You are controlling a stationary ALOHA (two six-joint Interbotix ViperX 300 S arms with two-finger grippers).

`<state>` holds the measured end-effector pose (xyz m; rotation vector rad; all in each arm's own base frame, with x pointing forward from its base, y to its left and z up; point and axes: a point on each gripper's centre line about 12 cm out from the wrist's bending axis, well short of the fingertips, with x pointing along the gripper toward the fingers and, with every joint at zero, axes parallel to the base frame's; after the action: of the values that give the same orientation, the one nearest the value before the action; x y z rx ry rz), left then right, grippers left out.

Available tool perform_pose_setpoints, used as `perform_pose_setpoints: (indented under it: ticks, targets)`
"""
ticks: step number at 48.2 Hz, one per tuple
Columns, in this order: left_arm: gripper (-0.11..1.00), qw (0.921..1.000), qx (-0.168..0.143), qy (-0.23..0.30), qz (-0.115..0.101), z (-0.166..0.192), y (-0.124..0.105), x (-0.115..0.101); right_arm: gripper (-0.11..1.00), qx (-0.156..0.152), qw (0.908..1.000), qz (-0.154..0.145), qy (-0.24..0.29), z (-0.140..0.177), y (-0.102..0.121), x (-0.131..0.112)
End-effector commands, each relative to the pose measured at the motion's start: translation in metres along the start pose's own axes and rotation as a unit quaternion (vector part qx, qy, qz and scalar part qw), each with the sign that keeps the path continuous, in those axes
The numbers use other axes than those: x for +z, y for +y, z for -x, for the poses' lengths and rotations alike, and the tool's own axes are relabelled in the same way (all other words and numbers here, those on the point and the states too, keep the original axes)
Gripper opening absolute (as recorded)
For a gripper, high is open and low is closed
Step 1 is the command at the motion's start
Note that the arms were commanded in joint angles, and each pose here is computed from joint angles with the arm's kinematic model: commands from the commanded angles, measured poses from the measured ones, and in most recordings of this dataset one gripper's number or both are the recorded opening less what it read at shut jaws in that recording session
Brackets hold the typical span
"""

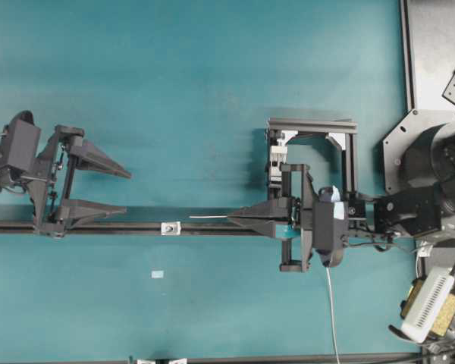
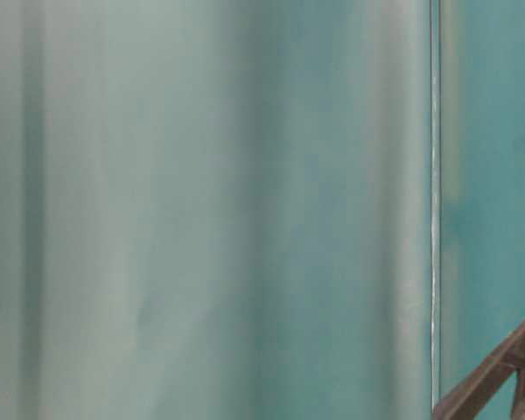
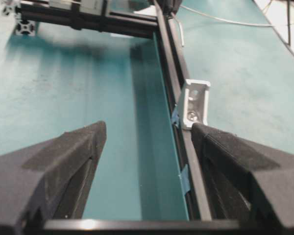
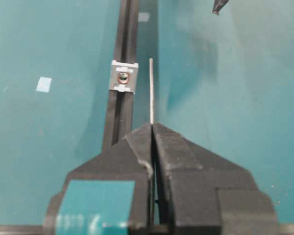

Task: Insert the wire into the hole on the right side and pull it with the left arm.
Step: 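Lift the wire with the right gripper and carry it toward the rail, then align the wire tip with the white bracket hole using the right gripper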

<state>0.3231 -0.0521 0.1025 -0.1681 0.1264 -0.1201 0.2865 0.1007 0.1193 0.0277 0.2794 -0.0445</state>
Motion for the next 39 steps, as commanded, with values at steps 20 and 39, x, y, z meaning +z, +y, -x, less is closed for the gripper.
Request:
perform_pose_setpoints:
  ticks: [20,39]
  targets:
    - [0.92,0.9999,-0.014,-0.004,-0.003,-0.013,-0.008,-0.009,0.02,0.006,1.0,0.005,0.005,-0.006,0.011,-0.007]
    - [0.92,0.9998,-0.02,-0.001,-0.004,-0.021,-0.013,-0.014,0.02,0.012,0.9999,0.006,0.01,-0.008,0.018,-0.013]
